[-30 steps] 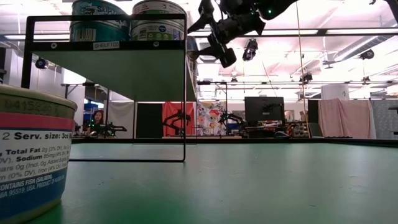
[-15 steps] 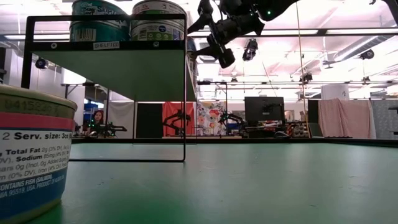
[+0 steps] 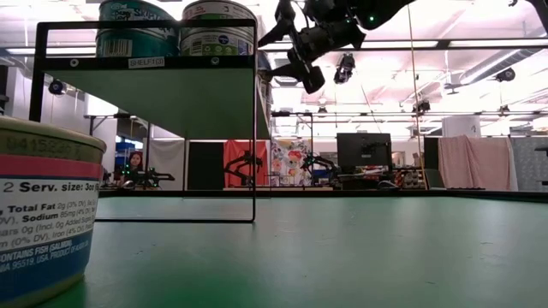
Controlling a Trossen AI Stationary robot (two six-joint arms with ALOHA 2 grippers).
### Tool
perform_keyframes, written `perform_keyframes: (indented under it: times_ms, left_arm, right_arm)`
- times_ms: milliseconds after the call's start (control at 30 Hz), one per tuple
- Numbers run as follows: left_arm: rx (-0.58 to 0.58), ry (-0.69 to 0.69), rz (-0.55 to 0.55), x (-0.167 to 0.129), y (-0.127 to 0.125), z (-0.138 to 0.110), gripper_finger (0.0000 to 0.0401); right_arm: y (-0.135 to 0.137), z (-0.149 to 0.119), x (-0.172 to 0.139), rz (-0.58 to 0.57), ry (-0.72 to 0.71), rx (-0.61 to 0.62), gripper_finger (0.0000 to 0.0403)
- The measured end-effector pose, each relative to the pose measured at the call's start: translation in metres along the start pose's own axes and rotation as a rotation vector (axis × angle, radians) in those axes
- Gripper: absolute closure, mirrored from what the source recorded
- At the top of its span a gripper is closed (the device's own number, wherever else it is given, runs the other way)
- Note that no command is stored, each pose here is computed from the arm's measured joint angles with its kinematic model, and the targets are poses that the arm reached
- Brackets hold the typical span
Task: Stack canned seafood by type on shelf
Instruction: Stack the blue and pink tuna can on top of the blue and pink tuna cans on the shelf
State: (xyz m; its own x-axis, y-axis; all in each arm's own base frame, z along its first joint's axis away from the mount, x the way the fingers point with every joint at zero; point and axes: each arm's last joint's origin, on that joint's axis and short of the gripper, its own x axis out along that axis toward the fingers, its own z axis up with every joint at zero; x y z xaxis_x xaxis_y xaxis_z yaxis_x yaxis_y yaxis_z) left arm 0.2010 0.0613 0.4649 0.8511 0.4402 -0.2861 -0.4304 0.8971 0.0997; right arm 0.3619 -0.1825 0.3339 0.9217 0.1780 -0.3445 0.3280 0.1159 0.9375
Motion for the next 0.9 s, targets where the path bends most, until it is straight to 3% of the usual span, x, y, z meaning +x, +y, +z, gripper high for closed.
perform_keyframes:
  times_ms: [233,900]
  left_arm:
    - [0.002,0.008,0.0,0.001,0.0,-0.001,0.0169]
    - [0.016,0.08,-0.003,0.022,-0.005,-0.007,0.0169]
  right_arm:
    - [0.005,-0.005,-0.002,-0.005,-0.024,-0.088,0.0135]
    - [0.0,-0.012,0.004,-0.056,-0.003,-0.03,0.0147]
